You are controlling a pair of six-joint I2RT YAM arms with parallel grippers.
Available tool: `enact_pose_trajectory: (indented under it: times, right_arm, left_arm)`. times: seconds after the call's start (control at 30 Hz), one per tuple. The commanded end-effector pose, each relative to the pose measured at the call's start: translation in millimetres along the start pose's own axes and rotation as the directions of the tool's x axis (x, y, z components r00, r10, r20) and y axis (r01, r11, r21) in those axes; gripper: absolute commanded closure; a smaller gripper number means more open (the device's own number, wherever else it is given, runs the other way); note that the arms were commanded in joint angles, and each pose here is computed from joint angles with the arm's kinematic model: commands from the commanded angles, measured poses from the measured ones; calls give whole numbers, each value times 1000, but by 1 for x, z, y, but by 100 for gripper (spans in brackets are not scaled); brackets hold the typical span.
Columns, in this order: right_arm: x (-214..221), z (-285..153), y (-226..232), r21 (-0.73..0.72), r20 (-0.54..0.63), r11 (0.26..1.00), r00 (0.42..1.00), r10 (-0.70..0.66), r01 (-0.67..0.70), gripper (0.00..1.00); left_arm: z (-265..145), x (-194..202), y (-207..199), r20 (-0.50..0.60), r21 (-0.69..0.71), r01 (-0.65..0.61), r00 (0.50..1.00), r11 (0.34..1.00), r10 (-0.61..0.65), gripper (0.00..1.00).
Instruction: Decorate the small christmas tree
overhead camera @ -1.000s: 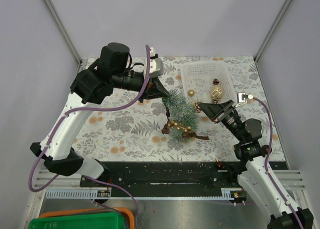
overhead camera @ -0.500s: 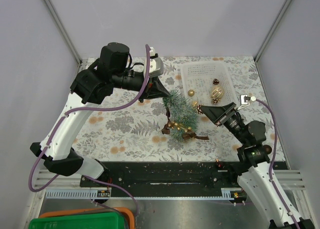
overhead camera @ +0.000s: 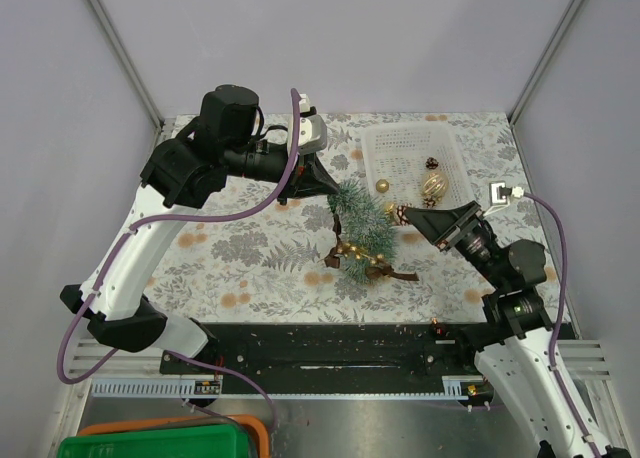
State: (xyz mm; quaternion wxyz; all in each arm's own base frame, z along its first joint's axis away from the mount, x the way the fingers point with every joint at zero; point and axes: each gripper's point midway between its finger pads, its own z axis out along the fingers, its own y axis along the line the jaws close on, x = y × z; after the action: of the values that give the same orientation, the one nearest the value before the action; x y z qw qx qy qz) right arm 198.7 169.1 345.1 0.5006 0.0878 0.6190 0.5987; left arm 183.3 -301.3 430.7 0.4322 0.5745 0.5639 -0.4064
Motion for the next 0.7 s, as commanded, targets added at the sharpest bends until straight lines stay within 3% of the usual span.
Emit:
enact_pose_trajectory:
  times: [0.0,0.67]
  right_arm:
    - [-7,1,18,-42,0,998,999,-54,54,69]
    - [-22,20,38,-94,-7,988,992,-126,125,69]
  left_arm:
    - [-5,-19,-3,55,6,-47,997,999,46,100]
    - [-5,-20,-3,57,5,-52,997,999,51,100]
